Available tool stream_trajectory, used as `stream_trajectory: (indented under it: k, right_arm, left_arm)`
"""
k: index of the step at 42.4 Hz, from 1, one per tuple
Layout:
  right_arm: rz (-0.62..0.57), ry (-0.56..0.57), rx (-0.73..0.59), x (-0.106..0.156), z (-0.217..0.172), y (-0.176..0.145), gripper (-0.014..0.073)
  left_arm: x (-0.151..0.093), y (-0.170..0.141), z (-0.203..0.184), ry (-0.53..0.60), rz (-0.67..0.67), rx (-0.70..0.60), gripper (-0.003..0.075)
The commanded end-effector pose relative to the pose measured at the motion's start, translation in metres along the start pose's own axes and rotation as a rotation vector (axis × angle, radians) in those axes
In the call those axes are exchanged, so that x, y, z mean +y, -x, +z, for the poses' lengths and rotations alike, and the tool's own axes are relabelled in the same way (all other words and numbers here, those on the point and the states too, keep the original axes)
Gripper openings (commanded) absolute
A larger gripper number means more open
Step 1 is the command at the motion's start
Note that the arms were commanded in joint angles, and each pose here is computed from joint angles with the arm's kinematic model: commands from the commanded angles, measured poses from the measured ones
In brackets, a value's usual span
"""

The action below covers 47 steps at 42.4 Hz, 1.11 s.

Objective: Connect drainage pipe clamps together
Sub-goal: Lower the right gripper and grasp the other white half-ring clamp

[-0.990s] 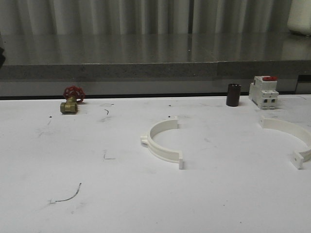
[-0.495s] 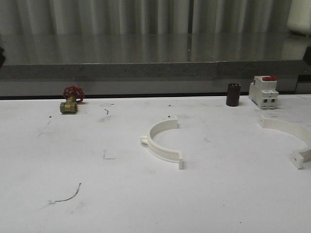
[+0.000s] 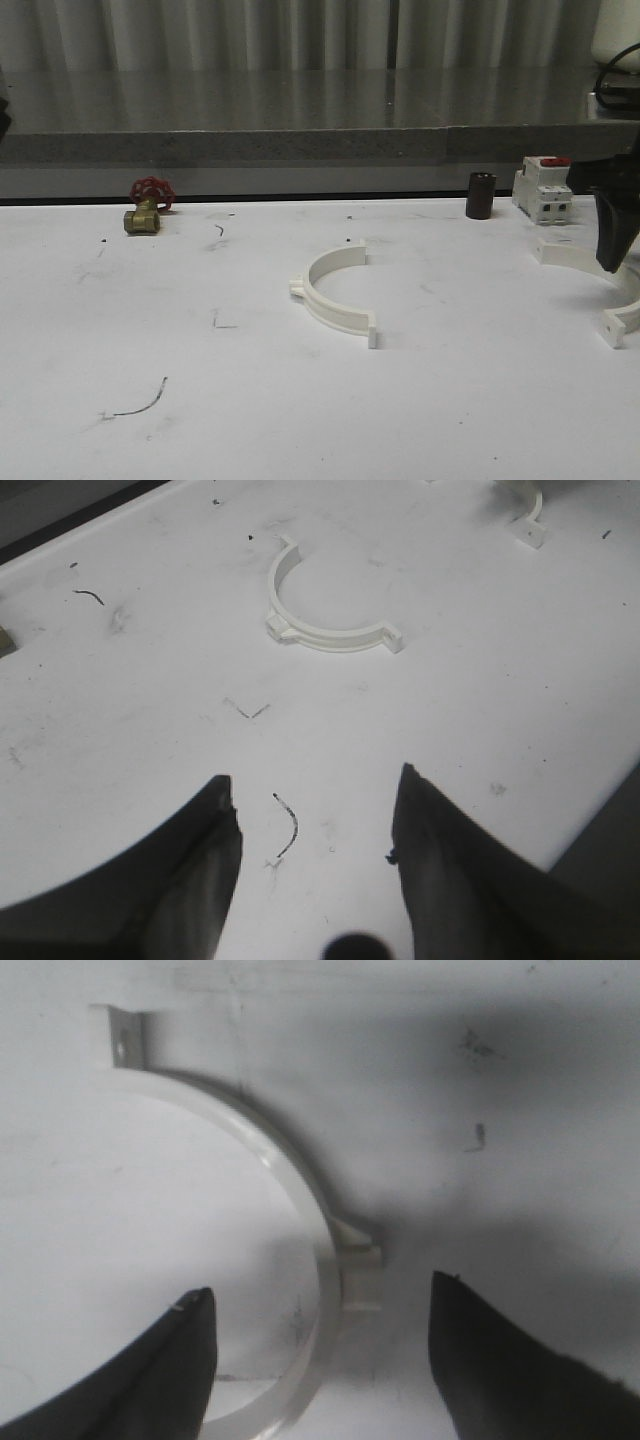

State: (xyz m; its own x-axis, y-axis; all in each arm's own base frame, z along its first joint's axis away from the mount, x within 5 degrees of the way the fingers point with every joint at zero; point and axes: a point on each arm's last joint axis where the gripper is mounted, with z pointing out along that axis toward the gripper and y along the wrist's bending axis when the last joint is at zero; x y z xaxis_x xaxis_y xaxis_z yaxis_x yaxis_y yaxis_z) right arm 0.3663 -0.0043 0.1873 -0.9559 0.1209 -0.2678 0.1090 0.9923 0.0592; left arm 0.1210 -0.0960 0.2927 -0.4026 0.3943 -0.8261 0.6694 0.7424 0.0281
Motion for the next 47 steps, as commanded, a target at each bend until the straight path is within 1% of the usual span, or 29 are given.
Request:
stream_trajectory:
  k: [1,6,7,12,16,18,30,38,47]
  right_arm:
    - [-0.016,0.001,-0.084,-0.0007,-0.0136,0.0129,0.0489]
    - [-0.018,-0.002,-0.078,-0.0010,-0.0085,0.0133,0.0471]
    - [-0.018,-0.002,-0.080,-0.0010,-0.0085,0.0134,0.0456]
    - [-0.018,-0.002,-0.086,-0.0010,-0.0085,0.0139,0.0326]
    - [-0.018,-0.002,-0.086,-0.0010,-0.0085,0.0139,0.0266]
    - [-0.018,-0.002,-0.085,-0.0010,-0.0085,0.0138,0.0256]
    - [-0.024,-0.009,-0.053,-0.0017,-0.0083,0.0109,0.0254]
    - [-0.024,-0.010,-0.047,-0.0018,-0.0083,0.0104,0.0173]
    - [-0.024,-0.010,-0.043,-0.0018,-0.0083,0.0101,0.0162]
  left_arm:
    - [0.0019,0.0141,-0.0054,0.017,-0.006,-0.101,0.0345]
    - [0.0019,0.0141,-0.0054,0.017,-0.006,-0.101,0.0345]
    - [0.0019,0.0141,-0.0054,0.017,-0.006,-0.101,0.0345]
    - [0.0019,0.0141,-0.0054,0.017,-0.006,-0.101,0.0345]
    - [0.0019,0.0141,-0.0054,0.017,-0.006,-0.101,0.0345]
    - [0.0019,0.0141,-0.0054,0.017,-0.006,-0.101,0.0345]
    - [0.0019,0.0141,-0.0054,0.017,-0.006,-0.101,0.0345]
    - [0.0019,0.0141,-0.0054,0.017,-0.006,-0.101,0.0345]
    - [0.0019,0.0141,-0.0054,0.017,-0.006,-0.101,0.0345]
